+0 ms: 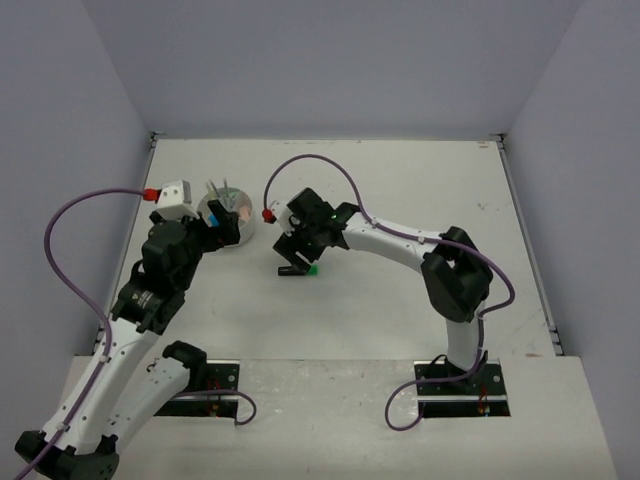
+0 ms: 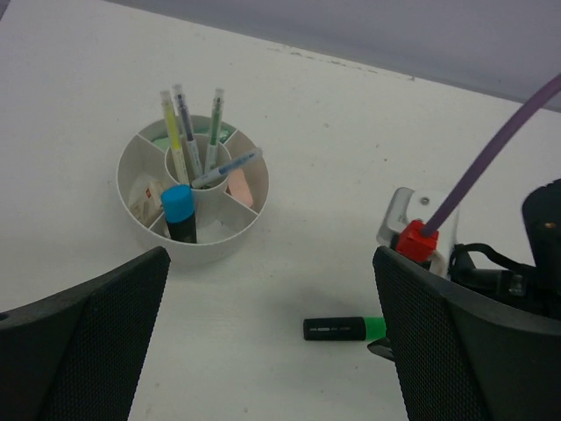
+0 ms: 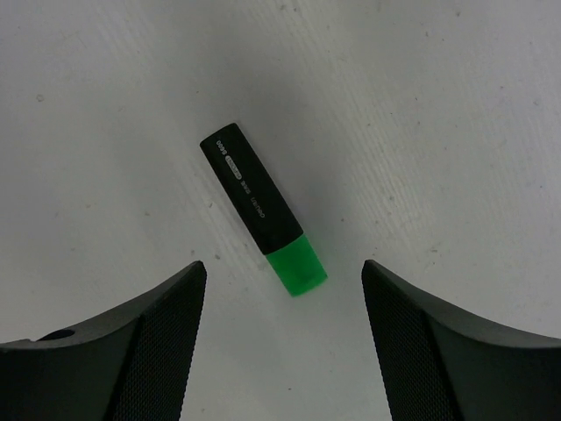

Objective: Sort the stationery into containers
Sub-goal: Pick up the pen from the center of the board, then place the pen in the storage box.

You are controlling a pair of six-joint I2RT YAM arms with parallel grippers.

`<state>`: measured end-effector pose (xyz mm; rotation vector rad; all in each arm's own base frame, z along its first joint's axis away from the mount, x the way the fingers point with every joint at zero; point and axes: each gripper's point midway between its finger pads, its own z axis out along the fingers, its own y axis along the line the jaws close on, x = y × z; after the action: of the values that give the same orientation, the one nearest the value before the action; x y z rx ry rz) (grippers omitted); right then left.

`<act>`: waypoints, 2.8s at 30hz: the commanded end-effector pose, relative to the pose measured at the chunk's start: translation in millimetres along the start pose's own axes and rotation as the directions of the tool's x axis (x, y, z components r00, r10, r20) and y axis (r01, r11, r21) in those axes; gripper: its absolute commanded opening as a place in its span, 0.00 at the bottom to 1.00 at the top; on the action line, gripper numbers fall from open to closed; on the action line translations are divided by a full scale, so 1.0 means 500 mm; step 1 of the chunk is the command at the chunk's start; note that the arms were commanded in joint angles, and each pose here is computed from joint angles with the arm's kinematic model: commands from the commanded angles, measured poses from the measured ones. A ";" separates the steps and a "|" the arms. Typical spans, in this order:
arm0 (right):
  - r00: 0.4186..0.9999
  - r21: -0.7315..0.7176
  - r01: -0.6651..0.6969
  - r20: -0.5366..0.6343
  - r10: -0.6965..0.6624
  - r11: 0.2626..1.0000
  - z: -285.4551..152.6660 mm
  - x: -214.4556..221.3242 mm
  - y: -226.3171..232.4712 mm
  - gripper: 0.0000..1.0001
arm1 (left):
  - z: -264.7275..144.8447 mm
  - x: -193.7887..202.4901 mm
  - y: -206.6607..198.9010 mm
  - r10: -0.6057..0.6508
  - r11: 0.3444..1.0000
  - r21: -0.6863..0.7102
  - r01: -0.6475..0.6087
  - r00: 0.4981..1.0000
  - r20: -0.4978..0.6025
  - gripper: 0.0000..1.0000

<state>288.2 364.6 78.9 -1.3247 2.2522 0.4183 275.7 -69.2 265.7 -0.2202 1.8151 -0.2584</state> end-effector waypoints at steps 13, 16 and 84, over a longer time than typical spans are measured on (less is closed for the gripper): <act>0.950 0.000 0.182 -0.256 -0.176 0.983 0.117 0.087 -0.005 0.39 | -0.033 0.060 -0.017 0.081 0.990 0.127 -0.069 0.993 -0.091 1.00; 0.951 0.008 0.200 -0.244 -0.192 0.980 0.113 0.086 0.004 0.15 | -0.033 0.066 -0.027 0.070 0.987 0.152 -0.053 0.992 -0.105 1.00; 0.670 0.070 -0.389 0.706 0.230 0.919 -0.368 0.011 0.024 0.99 | 0.206 -0.016 0.000 0.518 0.831 0.072 -0.551 0.816 0.257 0.00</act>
<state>227.9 276.8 215.8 -0.5260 1.8462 0.6197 370.3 -73.6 232.7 0.3472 1.6482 0.0285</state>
